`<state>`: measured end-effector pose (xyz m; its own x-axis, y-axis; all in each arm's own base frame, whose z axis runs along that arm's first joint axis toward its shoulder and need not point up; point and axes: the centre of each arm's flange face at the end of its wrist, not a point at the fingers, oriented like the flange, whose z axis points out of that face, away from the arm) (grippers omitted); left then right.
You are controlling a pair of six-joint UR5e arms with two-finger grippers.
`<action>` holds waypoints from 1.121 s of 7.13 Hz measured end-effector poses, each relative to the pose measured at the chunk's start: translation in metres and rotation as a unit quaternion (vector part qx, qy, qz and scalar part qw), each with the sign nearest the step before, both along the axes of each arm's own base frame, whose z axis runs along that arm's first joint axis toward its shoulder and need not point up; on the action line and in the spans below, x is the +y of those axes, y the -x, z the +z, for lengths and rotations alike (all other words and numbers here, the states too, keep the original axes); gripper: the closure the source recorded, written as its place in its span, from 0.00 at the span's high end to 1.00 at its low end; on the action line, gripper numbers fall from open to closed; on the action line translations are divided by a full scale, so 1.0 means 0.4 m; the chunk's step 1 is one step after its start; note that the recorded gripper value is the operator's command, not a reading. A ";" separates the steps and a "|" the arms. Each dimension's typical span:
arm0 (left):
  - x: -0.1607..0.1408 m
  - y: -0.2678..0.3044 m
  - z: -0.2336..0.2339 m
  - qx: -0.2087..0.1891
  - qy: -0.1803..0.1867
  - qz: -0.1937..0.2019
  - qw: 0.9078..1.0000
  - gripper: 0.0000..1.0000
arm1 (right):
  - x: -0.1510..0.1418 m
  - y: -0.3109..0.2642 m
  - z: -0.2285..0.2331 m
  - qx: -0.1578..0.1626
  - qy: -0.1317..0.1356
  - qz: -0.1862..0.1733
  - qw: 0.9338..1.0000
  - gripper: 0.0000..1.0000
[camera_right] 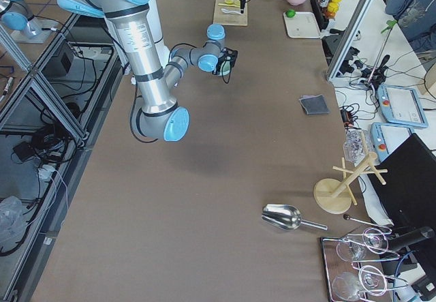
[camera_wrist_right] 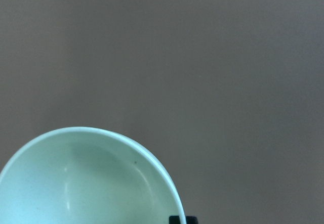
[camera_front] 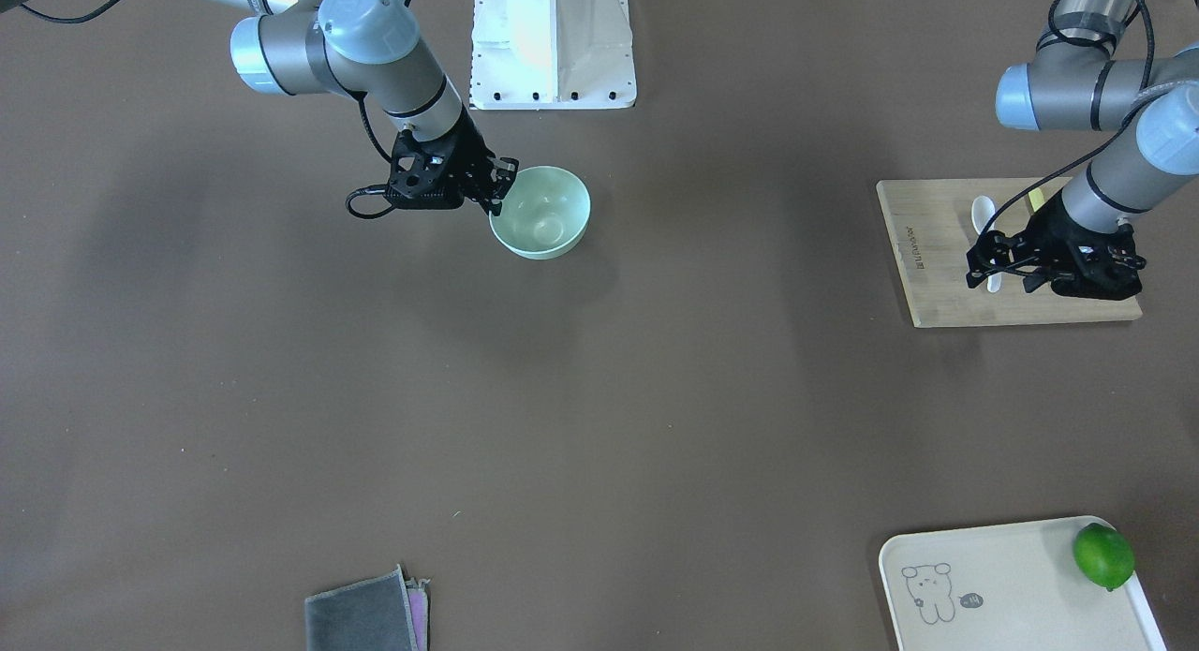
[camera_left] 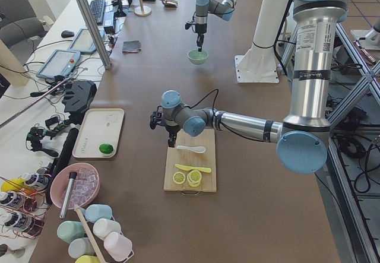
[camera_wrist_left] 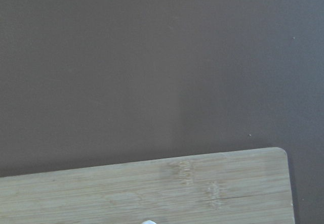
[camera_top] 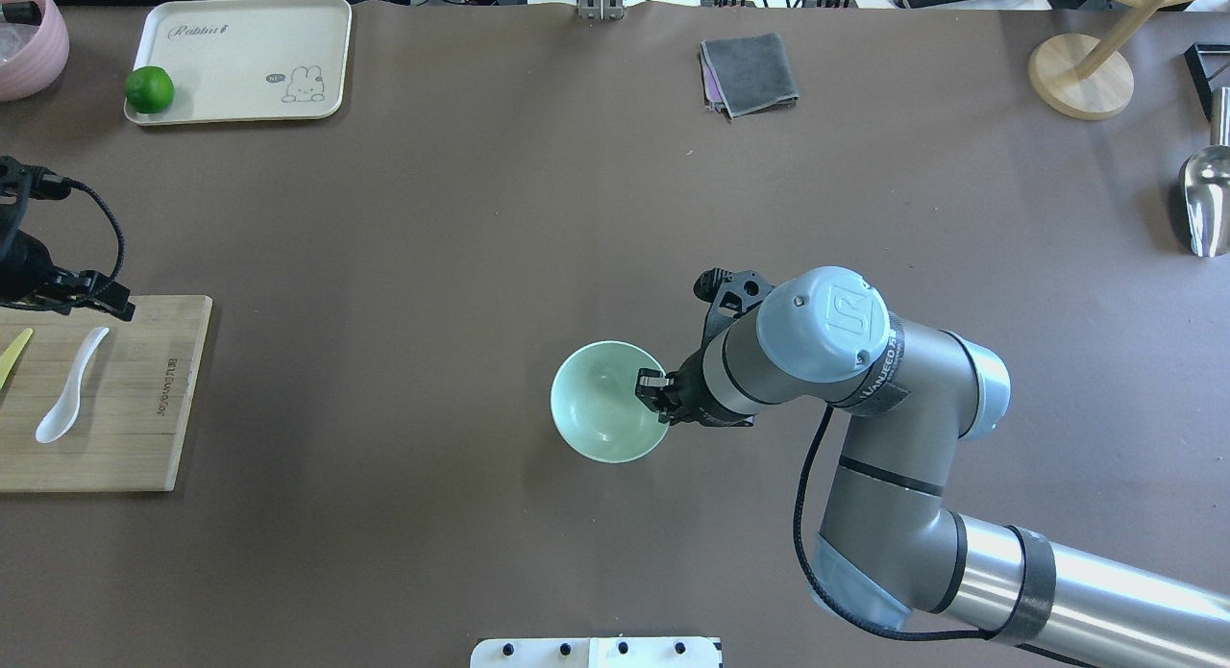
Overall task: Place spoon in bowl
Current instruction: 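Drag the bowl to table centre with right gripper while left arm reaches spoon, then grasp the white spoon with left gripper while right gripper releases bowl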
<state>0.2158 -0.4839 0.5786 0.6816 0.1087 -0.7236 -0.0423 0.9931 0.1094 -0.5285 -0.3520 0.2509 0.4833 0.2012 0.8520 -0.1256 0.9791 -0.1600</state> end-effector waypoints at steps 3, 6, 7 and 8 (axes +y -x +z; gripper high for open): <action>0.010 0.000 0.011 0.000 0.001 0.000 1.000 0.74 | 0.045 0.064 -0.065 0.013 -0.001 -0.001 1.000 0.00; 0.039 0.013 0.034 -0.001 0.006 0.002 1.000 0.75 | 0.063 0.094 -0.089 0.023 -0.003 0.004 1.000 0.00; 0.057 0.014 0.048 -0.001 0.009 0.004 1.000 0.75 | 0.066 0.101 -0.086 0.026 -0.005 0.005 1.000 0.53; 0.073 0.010 0.060 -0.001 0.011 0.008 1.000 0.74 | 0.068 0.105 -0.084 0.028 -0.007 0.007 1.000 1.00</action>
<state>0.2117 -0.4547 0.6025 0.6813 0.1035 -0.7246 -0.0585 0.9945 0.0870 -0.5705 -0.3247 0.2175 0.5280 0.1966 0.8262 -0.1482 0.9792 -0.1383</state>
